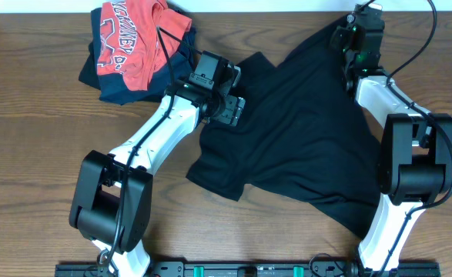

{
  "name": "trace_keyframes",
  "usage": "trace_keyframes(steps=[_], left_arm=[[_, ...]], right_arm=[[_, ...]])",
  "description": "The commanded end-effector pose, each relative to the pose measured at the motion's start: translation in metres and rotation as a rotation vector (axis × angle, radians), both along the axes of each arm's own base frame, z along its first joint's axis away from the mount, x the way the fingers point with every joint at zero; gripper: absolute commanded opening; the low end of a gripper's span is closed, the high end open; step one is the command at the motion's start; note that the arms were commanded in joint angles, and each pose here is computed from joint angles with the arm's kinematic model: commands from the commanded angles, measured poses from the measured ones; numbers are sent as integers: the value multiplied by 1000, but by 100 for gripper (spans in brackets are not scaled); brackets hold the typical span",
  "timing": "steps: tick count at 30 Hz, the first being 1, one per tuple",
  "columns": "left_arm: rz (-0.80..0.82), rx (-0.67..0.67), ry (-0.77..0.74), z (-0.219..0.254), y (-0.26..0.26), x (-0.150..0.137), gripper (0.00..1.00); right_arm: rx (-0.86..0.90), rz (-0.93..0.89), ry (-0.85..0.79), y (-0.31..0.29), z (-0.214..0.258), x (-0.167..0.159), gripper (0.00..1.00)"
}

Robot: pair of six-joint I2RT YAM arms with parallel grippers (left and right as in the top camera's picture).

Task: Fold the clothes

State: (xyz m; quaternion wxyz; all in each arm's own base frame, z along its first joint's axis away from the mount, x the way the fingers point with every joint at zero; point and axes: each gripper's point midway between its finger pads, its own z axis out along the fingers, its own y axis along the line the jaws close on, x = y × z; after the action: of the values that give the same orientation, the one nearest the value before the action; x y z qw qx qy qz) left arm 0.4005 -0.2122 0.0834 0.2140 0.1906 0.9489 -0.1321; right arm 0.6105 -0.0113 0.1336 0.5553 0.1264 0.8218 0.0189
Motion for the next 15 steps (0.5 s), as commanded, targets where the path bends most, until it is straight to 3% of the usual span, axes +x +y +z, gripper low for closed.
trace_keyframes(steps=[1,9,10,11,13,15], left_arm=[[5,-8,8,-2,-3,0,79],[5,-3,17,-7,-2,-1,79],[7,1,18,-8,-1,-1,79],[11,8,19,-9,0,-1,79],[14,18,22,-12,1,0,79],[15,18,24,-14,1,0,79]], right_arm=[[-80,17,-25,-5,3,12,1],[-128,42,65,-12,-20,51,4],[-127,41,82,-14,-22,54,17],[-127,41,103,-15,-25,56,38],[-126,39,141,-17,-23,56,68],[-122,39,174,-21,-14,53,84]])
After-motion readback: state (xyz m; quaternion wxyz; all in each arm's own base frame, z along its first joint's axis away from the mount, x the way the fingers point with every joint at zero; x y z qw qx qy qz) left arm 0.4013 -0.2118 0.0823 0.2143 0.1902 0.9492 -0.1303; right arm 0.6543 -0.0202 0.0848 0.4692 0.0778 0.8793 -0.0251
